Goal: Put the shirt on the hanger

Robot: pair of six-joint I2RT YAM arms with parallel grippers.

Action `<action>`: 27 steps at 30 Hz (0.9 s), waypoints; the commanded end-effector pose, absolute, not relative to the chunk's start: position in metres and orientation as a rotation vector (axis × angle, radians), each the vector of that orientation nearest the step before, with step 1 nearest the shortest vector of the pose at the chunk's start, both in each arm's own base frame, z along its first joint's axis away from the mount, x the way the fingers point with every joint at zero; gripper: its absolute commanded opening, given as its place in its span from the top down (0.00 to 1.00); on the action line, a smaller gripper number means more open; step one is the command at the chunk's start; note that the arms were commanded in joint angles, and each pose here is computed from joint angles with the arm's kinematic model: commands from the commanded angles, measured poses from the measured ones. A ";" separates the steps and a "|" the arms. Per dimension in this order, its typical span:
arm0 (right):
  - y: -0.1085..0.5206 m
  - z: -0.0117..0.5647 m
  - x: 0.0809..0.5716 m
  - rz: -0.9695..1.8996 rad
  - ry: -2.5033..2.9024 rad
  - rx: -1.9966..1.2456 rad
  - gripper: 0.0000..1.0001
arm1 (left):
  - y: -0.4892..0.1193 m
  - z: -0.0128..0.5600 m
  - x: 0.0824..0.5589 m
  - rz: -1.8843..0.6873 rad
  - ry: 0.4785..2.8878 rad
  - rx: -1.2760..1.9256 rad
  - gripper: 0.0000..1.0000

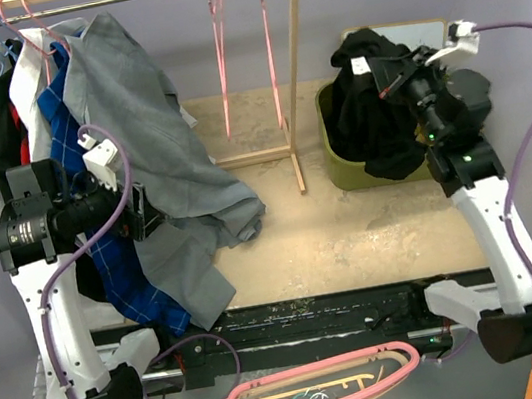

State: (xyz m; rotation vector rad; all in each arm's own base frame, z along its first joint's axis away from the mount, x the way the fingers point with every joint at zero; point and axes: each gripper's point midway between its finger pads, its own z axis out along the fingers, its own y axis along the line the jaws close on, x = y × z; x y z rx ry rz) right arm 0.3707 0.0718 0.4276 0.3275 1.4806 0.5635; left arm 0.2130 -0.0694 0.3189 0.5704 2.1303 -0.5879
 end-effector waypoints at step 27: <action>0.301 0.512 0.115 1.744 0.842 -0.958 1.00 | -0.093 0.326 0.178 -0.592 2.113 0.918 0.01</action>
